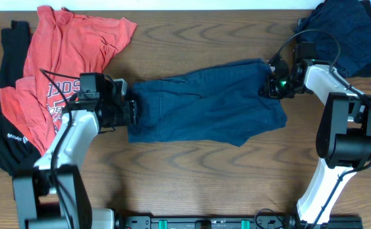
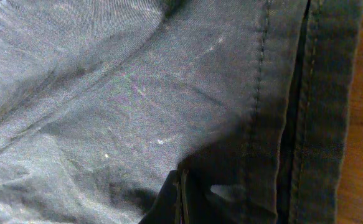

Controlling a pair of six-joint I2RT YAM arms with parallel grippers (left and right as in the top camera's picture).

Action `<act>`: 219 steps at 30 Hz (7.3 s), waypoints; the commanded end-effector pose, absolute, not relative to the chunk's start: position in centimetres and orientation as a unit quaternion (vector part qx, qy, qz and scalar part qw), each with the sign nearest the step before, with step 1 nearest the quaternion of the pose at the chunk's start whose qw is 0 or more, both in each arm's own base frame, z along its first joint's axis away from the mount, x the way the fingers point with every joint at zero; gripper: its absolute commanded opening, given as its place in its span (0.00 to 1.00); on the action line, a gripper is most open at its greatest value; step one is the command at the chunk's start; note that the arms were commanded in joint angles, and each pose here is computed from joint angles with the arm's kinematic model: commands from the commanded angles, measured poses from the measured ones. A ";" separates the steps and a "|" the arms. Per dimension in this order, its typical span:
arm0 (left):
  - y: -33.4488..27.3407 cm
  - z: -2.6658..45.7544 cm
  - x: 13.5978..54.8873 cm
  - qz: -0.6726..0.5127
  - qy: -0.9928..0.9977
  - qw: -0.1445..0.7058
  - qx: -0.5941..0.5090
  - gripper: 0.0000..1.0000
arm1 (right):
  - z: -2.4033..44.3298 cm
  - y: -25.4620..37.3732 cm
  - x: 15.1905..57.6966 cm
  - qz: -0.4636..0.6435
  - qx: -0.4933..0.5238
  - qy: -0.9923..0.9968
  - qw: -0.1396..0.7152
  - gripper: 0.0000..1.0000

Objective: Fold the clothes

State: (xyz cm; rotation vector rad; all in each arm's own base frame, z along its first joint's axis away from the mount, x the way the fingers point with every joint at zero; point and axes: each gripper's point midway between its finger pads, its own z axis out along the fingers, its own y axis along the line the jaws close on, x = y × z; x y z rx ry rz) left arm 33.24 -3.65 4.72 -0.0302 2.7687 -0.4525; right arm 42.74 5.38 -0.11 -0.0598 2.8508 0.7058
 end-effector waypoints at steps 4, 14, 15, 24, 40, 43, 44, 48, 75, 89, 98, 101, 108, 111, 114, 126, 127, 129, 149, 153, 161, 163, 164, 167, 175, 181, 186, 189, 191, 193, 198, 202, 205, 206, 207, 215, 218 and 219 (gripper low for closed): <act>-3.3 1.9 32.4 -0.164 0.979 0.119 -0.013 0.70 | -0.9 5.3 42.2 0.227 -0.029 0.969 0.092 0.01; -3.1 -0.8 31.7 -0.170 0.982 0.087 0.003 0.73 | -0.9 5.3 42.4 0.227 -0.029 0.969 0.094 0.02; -3.3 -1.2 31.7 -0.177 0.981 0.082 0.003 0.73 | -0.9 5.3 42.4 0.226 -0.029 0.969 0.094 0.02; -5.7 -2.6 31.7 -0.250 0.966 0.068 0.005 0.73 | -0.9 5.3 42.4 0.226 -0.029 0.969 0.094 0.02; -3.0 -1.4 33.3 -0.217 0.972 0.092 -0.013 0.06 | -1.0 5.4 41.7 0.228 -0.026 0.970 0.080 0.01; -1.2 0.9 34.1 -0.185 0.977 0.104 -0.027 0.06 | -1.0 5.7 41.3 0.231 -0.026 0.970 0.072 0.01; -0.5 1.6 34.3 -0.163 0.981 0.104 -0.034 0.06 | -1.0 5.9 41.1 0.232 -0.028 0.970 0.067 0.01; 1.9 5.1 35.5 -0.096 0.987 0.126 -0.037 0.06 | -1.1 7.4 40.4 0.233 -0.043 0.970 0.054 0.01; -11.5 11.1 38.0 -0.171 0.960 0.198 0.103 0.06 | -4.3 12.2 39.9 0.198 -0.075 0.977 0.034 0.01; -26.7 17.5 37.8 -0.368 0.871 0.273 0.176 0.06 | -7.6 12.6 38.7 0.212 -0.066 0.975 -0.004 0.01; -30.9 18.2 36.7 -0.357 0.856 0.307 0.215 0.06 | -7.5 12.7 38.6 0.218 -0.066 0.974 -0.005 0.01; -31.1 18.6 36.9 -0.362 0.852 0.314 0.213 0.06 | -7.2 13.3 38.6 0.237 -0.067 0.969 -0.005 0.01; -30.9 18.5 37.1 -0.356 0.854 0.317 0.210 0.06 | -3.2 14.6 40.1 0.295 -0.075 0.952 0.031 0.01; -30.7 18.4 37.4 -0.347 0.857 0.321 0.206 0.06 | 0.5 14.1 40.9 0.296 -0.080 0.949 0.067 0.01; -30.7 18.2 37.4 -0.346 0.858 0.319 0.205 0.06 | 5.7 13.1 41.3 0.294 -0.087 0.945 0.113 0.01; -31.3 15.5 37.5 -0.342 0.869 0.294 0.203 0.06 | 20.0 4.8 41.5 0.242 -0.045 0.924 0.293 0.04; -31.5 15.5 37.4 -0.343 0.868 0.294 0.205 0.06 | 19.8 4.4 41.5 0.240 -0.040 0.925 0.291 0.04; -31.9 15.6 37.2 -0.345 0.866 0.295 0.209 0.06 | 19.0 4.0 41.2 0.241 -0.030 0.930 0.275 0.04; -21.3 12.0 39.9 -0.245 0.922 0.259 0.151 0.06 | 7.4 8.3 40.2 0.299 -0.033 0.948 0.102 0.03; -17.3 10.8 39.0 -0.177 0.948 0.224 0.138 0.06 | 7.2 10.0 40.7 0.296 -0.046 0.948 0.109 0.03; -10.4 13.4 39.3 -0.128 0.966 0.213 0.065 0.06 | 7.2 12.6 41.9 0.305 -0.053 0.942 0.127 0.01; -8.8 14.5 39.4 -0.123 0.969 0.208 0.046 0.06 | 7.4 13.1 42.1 0.306 -0.057 0.941 0.133 0.02; -8.3 14.9 39.5 -0.121 0.970 0.208 0.043 0.06 | 7.4 13.2 42.2 0.306 -0.060 0.940 0.135 0.02; -7.1 16.3 39.7 -0.113 0.970 0.212 0.041 0.06 | 7.5 13.8 42.3 0.308 -0.062 0.939 0.137 0.01; -5.8 17.7 39.5 -0.084 0.973 0.210 0.040 0.06 | 6.8 14.5 42.6 0.305 -0.072 0.939 0.140 0.01; -4.7 19.6 39.6 -0.066 0.974 0.215 0.025 0.06 | 5.4 14.7 42.8 0.306 -0.074 0.940 0.133 0.01; -4.1 21.3 40.4 -0.064 0.969 0.237 0.018 0.06 | 3.6 14.9 43.0 0.305 -0.073 0.941 0.124 0.01; -4.1 21.3 40.3 -0.065 0.970 0.235 0.017 0.06 | 2.1 15.4 43.0 0.309 -0.075 0.941 0.114 0.01; -4.1 21.3 40.3 -0.067 0.970 0.234 0.008 0.06 | 1.0 16.0 42.8 0.313 -0.078 0.941 0.106 0.01; -4.2 21.3 40.3 -0.068 0.970 0.234 0.007 0.06 | 0.3 16.8 42.6 0.322 -0.086 0.937 0.100 0.01; -4.3 21.3 40.3 -0.071 0.970 0.233 0.008 0.06 | 0.4 18.2 43.1 0.332 -0.094 0.932 0.112 0.01; -4.3 21.2 40.2 -0.071 0.970 0.232 0.008 0.06 | 1.4 18.8 43.4 0.358 -0.094 0.922 0.118 0.01; -4.2 21.2 40.1 -0.071 0.971 0.230 0.008 0.06 | 1.7 18.7 43.2 0.374 -0.089 0.916 0.114 0.01; -4.2 21.2 40.1 -0.070 0.971 0.230 0.008 0.06 | 1.7 18.5 43.3 0.374 -0.088 0.916 0.114 0.01; -4.2 21.2 40.1 -0.070 0.971 0.230 0.008 0.06 | 1.7 18.3 43.3 0.374 -0.085 0.916 0.114 0.01; -4.2 21.2 40.3 -0.071 0.970 0.233 0.008 0.06 | 1.7 17.7 44.2 0.365 -0.085 0.918 0.131 0.01; -4.3 21.2 40.4 -0.071 0.970 0.233 0.006 0.06 | 1.5 18.2 44.3 0.356 -0.092 0.920 0.137 0.01; -4.3 21.1 40.5 -0.072 0.970 0.233 0.001 0.06 | 1.5 18.2 44.3 0.352 -0.093 0.921 0.137 0.01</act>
